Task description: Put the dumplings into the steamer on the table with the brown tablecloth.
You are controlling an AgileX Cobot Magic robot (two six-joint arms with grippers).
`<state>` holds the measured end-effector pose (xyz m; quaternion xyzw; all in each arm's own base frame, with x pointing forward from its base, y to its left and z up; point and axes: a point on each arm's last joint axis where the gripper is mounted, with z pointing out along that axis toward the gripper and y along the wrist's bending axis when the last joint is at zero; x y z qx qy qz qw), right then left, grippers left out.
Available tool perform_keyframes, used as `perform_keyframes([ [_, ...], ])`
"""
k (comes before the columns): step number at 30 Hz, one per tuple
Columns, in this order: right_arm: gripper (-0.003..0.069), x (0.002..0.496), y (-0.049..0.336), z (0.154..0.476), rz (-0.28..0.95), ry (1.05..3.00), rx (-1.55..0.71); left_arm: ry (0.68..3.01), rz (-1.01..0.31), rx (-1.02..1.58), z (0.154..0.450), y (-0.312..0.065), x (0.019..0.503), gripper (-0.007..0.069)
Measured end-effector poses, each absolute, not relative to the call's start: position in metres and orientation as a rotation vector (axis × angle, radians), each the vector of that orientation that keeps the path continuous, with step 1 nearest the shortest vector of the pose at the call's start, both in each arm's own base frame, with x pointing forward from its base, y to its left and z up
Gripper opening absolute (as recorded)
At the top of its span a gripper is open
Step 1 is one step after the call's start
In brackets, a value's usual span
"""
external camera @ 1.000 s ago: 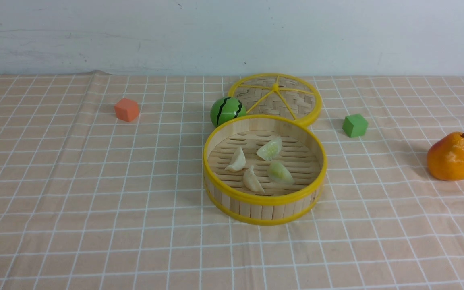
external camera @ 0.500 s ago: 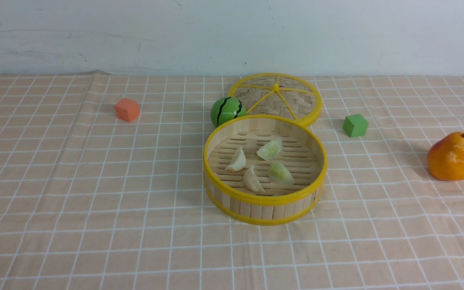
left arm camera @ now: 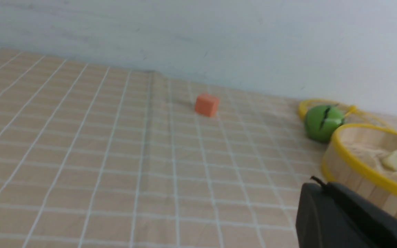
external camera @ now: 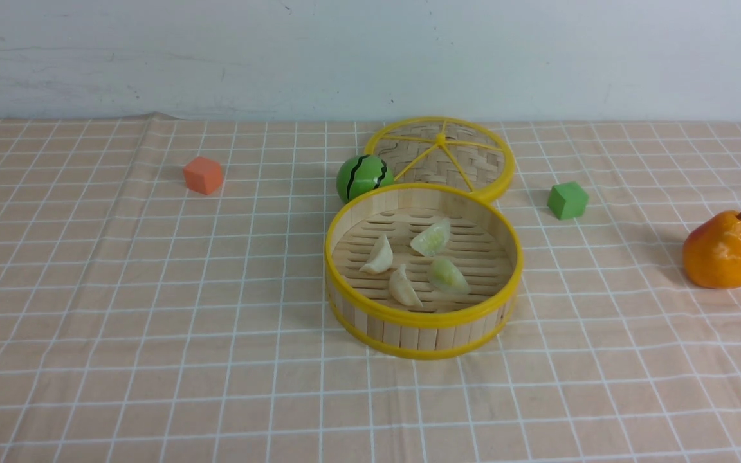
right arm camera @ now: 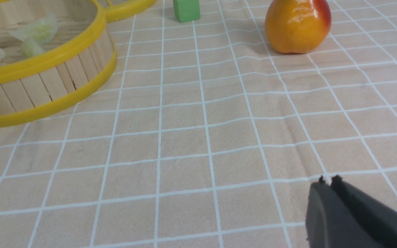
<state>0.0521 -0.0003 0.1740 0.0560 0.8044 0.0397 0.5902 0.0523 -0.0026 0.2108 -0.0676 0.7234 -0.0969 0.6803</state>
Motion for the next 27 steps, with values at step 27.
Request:
perform_keyframes([
  [27,0.0042,0.052,0.0,0.174,0.092,1.872,0.13,1.856,-0.18,-0.259,0.17,0.0,0.052,-0.0014],
])
